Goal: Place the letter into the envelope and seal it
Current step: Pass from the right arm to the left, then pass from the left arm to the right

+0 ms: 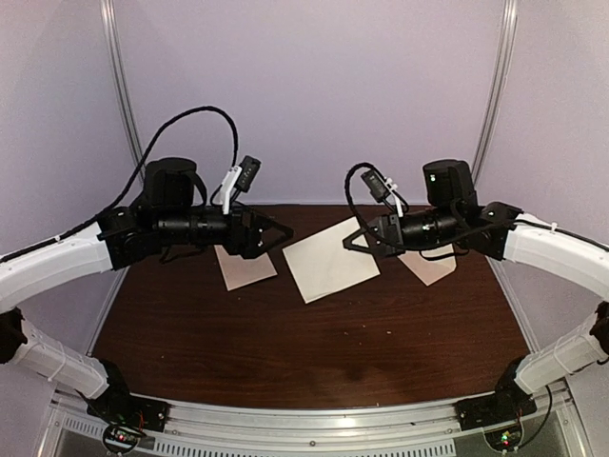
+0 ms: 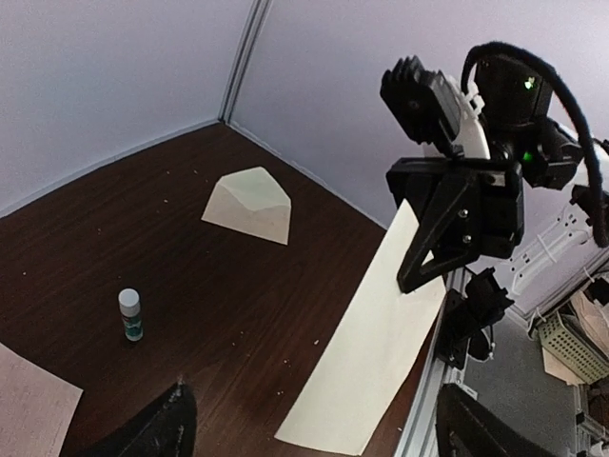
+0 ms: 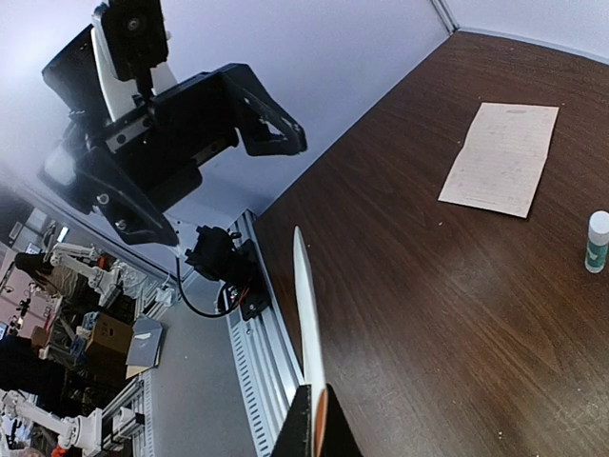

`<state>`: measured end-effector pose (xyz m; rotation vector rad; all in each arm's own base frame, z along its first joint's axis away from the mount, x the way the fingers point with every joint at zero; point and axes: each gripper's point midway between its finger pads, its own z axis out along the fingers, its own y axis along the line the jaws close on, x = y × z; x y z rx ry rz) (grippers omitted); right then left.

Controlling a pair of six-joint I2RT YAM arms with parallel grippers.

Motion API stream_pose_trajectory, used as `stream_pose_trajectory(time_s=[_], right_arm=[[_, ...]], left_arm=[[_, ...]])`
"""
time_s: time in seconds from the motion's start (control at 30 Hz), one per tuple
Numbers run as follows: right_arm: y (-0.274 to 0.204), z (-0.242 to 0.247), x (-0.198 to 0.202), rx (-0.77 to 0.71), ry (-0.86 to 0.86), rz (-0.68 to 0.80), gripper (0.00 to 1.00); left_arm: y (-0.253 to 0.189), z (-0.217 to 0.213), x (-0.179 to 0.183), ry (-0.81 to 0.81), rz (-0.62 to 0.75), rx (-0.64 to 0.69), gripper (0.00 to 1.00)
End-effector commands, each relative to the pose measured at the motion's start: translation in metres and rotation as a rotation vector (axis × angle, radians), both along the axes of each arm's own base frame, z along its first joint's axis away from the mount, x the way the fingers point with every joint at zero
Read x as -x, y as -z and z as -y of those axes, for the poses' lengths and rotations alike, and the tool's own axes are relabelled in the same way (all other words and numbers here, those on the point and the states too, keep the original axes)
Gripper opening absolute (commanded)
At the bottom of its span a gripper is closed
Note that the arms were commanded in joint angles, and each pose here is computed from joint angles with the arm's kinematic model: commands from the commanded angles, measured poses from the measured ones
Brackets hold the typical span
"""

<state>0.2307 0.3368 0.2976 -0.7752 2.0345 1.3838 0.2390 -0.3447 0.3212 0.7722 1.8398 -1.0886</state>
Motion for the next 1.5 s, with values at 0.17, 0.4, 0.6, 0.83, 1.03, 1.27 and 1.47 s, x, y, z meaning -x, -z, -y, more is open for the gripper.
stream_pose_trajectory(time_s=[0.17, 0.4, 0.6, 0.83, 1.03, 1.27, 1.47], right_arm=[[-0.018, -0.021, 0.033, -0.008, -0.17, 0.016, 0.0], [-0.016, -0.026, 0.036, 0.0, -0.184, 0.019, 0.0], [-0.01, -0.027, 0.034, 0.026, -0.184, 0.016, 0.0], [-0.009, -0.028, 0.024, 0.05, -0.14, 0.034, 0.0], [-0.009, -0.025, 0.006, 0.074, -0.039, 0.07, 0.04], [-0.04, -0.008, -0.021, -0.004, 0.148, 0.137, 0.66], [-0.062, 0.008, -0.028, -0.196, 0.253, 0.126, 0.93]], left_arm=[[0.027, 0.035, 0.035, 0.238, -0.009, -0.096, 0.85], [0.039, 0.036, 0.042, 0.251, -0.036, -0.122, 0.48], [0.04, 0.039, 0.044, 0.269, -0.053, -0.112, 0.31], [0.042, 0.041, 0.041, 0.256, -0.06, -0.116, 0.14], [0.035, 0.035, 0.037, 0.202, -0.043, -0.099, 0.0], [0.007, 0.023, 0.027, 0.086, -0.004, 0.024, 0.0], [-0.037, 0.009, 0.019, -0.022, 0.044, 0.216, 0.0]])
